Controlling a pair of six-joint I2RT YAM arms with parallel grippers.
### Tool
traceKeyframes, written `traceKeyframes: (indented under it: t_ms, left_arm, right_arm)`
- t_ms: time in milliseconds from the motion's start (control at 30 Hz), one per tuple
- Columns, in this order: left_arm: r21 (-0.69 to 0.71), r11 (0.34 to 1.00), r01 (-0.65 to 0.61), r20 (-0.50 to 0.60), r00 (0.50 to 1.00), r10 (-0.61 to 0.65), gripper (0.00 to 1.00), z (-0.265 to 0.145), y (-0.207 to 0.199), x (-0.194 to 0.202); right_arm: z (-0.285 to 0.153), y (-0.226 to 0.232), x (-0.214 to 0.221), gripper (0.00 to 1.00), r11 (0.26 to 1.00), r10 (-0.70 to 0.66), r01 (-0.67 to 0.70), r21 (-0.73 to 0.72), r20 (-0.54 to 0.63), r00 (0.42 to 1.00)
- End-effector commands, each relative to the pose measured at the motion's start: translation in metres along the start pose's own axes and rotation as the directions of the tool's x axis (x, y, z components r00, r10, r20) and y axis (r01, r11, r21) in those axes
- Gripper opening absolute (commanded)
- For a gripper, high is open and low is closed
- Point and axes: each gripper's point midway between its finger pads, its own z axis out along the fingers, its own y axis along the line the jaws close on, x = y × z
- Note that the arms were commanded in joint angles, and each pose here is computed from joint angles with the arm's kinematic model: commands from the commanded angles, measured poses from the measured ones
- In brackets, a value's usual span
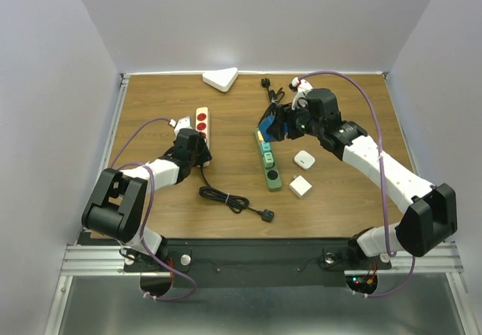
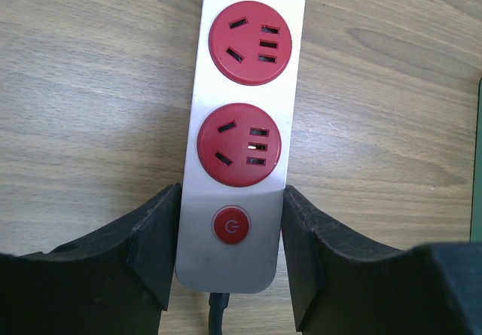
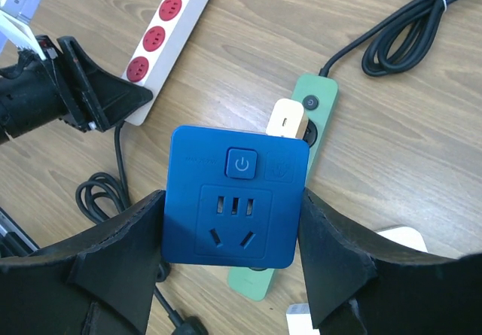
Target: Insert the plug
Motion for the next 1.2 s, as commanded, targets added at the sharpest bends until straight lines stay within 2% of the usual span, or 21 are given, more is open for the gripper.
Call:
traceKeyframes:
  t_ms: [0, 233, 333, 467, 633, 733, 833, 967, 1167]
  left_arm:
    - [0.030, 0.999, 0.021, 0.064, 0.998, -0.023, 0.00, -0.006, -0.013, -0.024]
    - [0.059, 0.997, -0.049, 0.058, 0.997, 0.046, 0.00, 0.003, -0.025, -0.031]
    - [0.063, 0.996, -0.067, 0.099, 0.993, 0.061, 0.00, 0.001, -0.035, -0.054]
    - [0.081, 0.994, -0.078, 0.207, 0.977, 0.059, 0.00, -0.019, -0.055, -0.104]
    - [0.089, 0.993, -0.075, 0.256, 0.965, 0.050, 0.00, -0.032, -0.064, -0.132]
    - [0.159, 0.974, -0.163, 0.244, 0.962, 0.121, 0.00, -0.027, -0.080, -0.129]
    - [0.191, 0.955, -0.229, 0.158, 0.967, 0.200, 0.00, -0.007, -0.087, -0.109]
    - [0.191, 0.951, -0.241, 0.071, 0.970, 0.232, 0.00, 0.010, -0.087, -0.081]
    - [0.210, 0.928, -0.309, 0.021, 0.950, 0.312, 0.00, 0.012, -0.101, -0.046]
  right_arm:
    - [-0.012, 0.010, -0.019, 0.00, 1.000, -0.008, 0.011, -0.028, 0.082, 0.997]
    - [-0.022, 0.000, -0.014, 0.01, 0.999, 0.004, -0.007, 0.033, 0.104, 0.995]
    - [-0.029, -0.003, -0.016, 0.00, 0.998, 0.011, -0.018, 0.058, 0.121, 0.993]
    - [-0.036, -0.007, -0.017, 0.00, 0.996, 0.007, -0.018, 0.084, 0.135, 0.991]
    - [-0.034, -0.011, -0.012, 0.00, 0.994, 0.015, -0.028, 0.106, 0.116, 0.993]
    - [-0.032, -0.012, -0.009, 0.00, 0.994, 0.019, -0.031, 0.107, 0.107, 0.994]
    - [-0.032, -0.015, -0.008, 0.00, 0.992, 0.021, -0.034, 0.119, 0.108, 0.994]
    - [-0.034, -0.016, -0.008, 0.01, 0.991, 0.026, -0.041, 0.128, 0.114, 0.993]
    - [-0.035, -0.016, -0.008, 0.00, 0.991, 0.025, -0.041, 0.130, 0.117, 0.993]
